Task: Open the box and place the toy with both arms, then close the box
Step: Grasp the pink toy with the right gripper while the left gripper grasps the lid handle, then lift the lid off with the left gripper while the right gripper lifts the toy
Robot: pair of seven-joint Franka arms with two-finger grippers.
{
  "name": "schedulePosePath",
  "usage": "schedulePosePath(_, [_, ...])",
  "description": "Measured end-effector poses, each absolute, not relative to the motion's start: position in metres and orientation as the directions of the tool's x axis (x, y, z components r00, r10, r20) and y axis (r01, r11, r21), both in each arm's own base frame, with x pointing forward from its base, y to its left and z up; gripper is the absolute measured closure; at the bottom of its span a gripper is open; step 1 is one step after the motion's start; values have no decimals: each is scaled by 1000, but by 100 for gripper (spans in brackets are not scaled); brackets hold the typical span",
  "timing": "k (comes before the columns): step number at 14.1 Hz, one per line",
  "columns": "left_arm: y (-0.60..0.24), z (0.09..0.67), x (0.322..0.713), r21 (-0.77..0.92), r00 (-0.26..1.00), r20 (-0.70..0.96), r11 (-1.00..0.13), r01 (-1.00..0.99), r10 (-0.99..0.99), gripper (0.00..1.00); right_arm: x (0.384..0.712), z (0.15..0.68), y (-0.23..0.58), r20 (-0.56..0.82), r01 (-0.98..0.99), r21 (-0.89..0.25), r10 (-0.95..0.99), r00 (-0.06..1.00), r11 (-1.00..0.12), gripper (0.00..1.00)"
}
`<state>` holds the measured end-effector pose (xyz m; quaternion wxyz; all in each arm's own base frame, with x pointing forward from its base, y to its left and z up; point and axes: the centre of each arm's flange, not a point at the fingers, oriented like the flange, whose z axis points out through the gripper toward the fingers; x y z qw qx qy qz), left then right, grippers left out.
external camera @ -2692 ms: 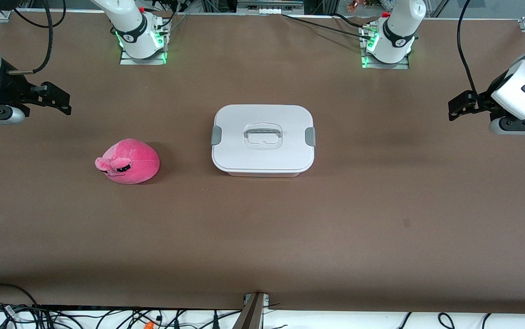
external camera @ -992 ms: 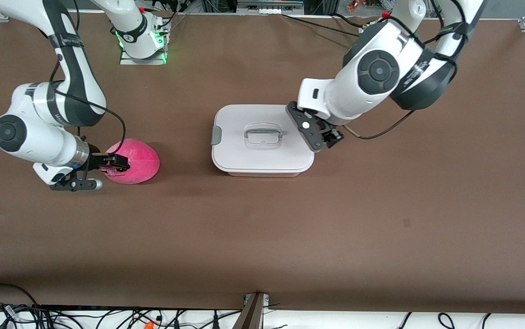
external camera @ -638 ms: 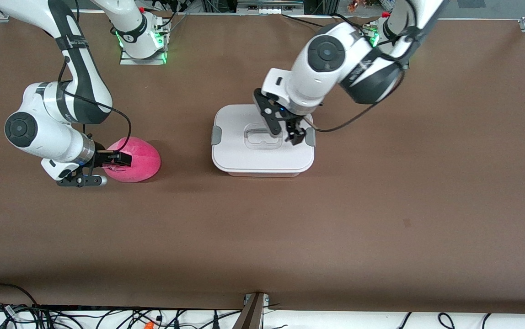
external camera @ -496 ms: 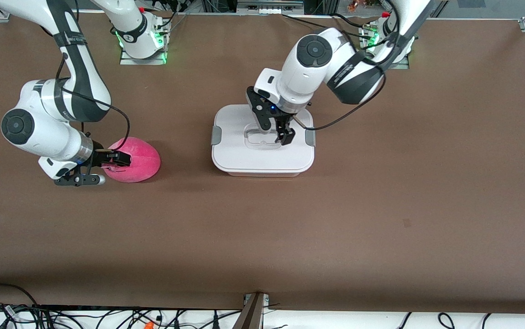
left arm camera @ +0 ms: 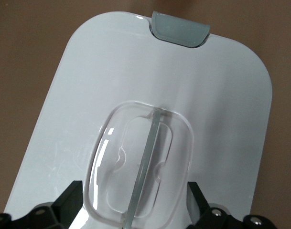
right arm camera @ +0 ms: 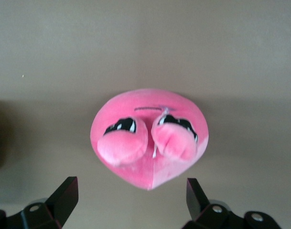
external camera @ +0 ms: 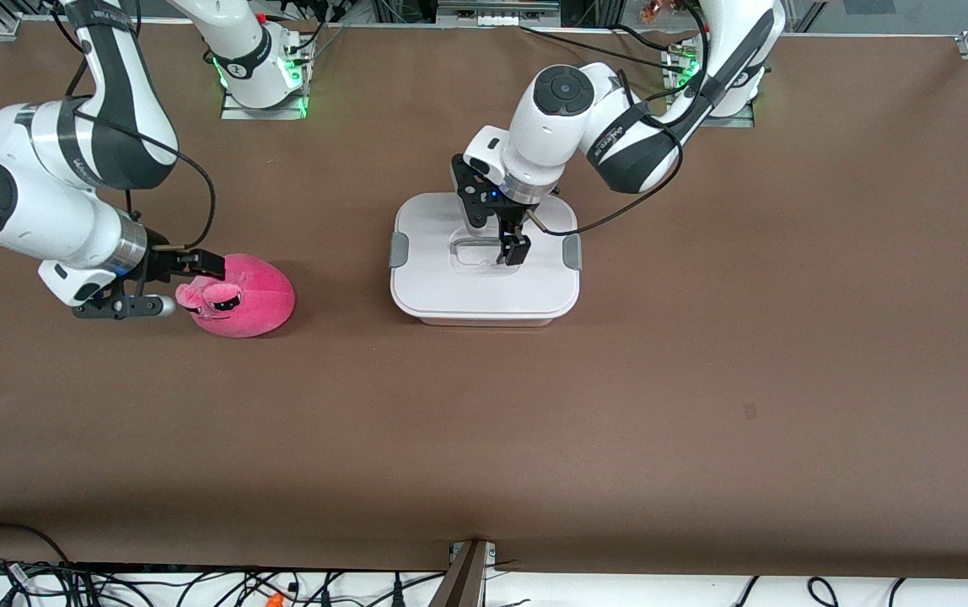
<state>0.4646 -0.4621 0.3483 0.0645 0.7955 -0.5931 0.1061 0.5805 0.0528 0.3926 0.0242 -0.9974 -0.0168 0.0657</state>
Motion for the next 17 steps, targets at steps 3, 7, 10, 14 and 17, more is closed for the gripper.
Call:
schedulePosePath(3, [-465, 335, 465, -51, 236, 245, -255, -966, -941, 38, 565, 373, 51, -142, 27, -49, 33, 989, -998, 0])
schedulePosePath(7, [-470, 339, 461, -59, 222, 252, -244, -968, -942, 78, 554, 336, 49, -101, 21, -46, 26, 995, -999, 0])
schedulePosePath(10, [-471, 340, 461, -64, 208, 251, -231, -971, -945, 93, 561, 321, 49, -50, 20, -44, 22, 999, -999, 0])
schedulePosePath(14, [-472, 343, 460, -66, 204, 244, -226, -972, -948, 93, 568, 294, 50, -27, 51, -42, 52, 998, -998, 3])
schedulePosePath(17, [-479, 370, 455, -69, 205, 217, -224, -972, -954, 93, 568, 295, 50, -23, 69, -42, 70, 997, -997, 35])
